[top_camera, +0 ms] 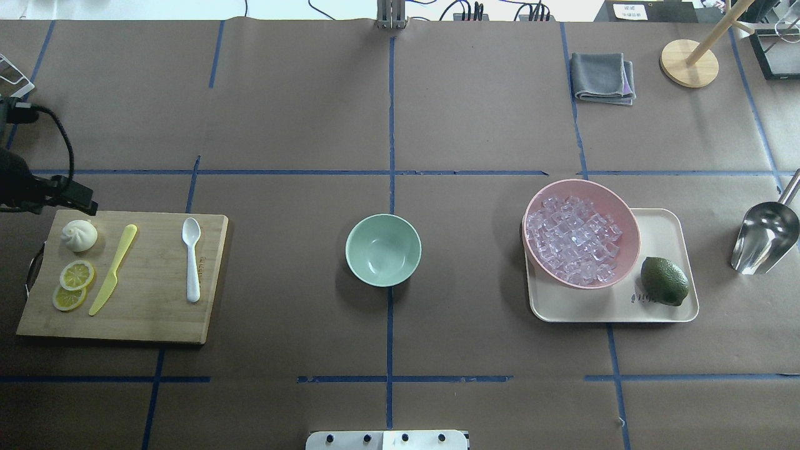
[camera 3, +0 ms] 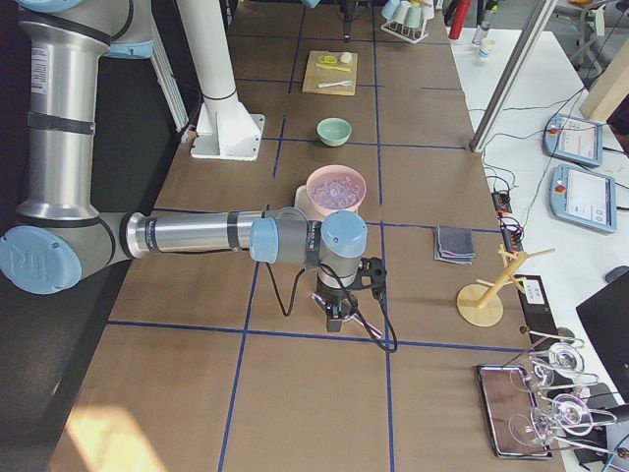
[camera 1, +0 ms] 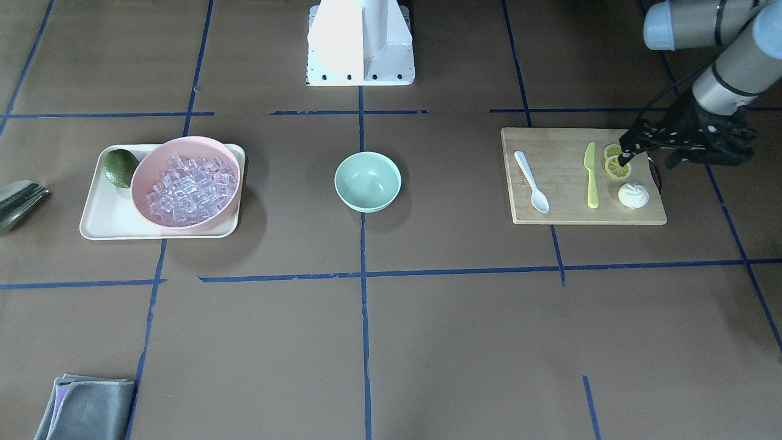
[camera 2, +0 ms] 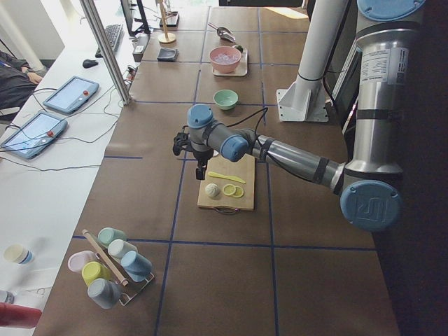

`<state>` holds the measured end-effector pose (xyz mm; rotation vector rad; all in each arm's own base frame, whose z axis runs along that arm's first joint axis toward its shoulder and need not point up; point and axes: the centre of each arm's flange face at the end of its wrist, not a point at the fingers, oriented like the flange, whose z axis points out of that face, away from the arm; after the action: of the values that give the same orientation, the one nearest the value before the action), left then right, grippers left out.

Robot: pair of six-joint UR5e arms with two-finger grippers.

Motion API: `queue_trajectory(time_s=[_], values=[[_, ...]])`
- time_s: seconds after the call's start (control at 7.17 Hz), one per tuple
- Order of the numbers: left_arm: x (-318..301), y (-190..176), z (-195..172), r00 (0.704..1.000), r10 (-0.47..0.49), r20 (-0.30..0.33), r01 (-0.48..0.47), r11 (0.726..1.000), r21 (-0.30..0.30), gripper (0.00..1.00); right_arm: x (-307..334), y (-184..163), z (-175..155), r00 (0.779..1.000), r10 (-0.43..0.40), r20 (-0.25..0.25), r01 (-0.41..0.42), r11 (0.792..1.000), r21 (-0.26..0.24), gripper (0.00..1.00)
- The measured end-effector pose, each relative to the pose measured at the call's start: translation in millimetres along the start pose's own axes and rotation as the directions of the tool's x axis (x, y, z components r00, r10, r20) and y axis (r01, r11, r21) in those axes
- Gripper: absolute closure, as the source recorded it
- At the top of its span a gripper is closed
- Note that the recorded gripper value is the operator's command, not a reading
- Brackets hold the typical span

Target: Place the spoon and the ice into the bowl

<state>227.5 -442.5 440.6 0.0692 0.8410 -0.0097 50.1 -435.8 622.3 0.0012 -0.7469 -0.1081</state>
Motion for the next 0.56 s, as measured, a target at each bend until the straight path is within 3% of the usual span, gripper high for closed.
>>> queue_trajectory(time_s=[0.56], values=[[117,44,70,0.999,-0.03,0.018,0.03,1.0,-0.001,0.0,0,0,0,1.0,0.0,0.0,0.0,1.0,0.001,0.0]])
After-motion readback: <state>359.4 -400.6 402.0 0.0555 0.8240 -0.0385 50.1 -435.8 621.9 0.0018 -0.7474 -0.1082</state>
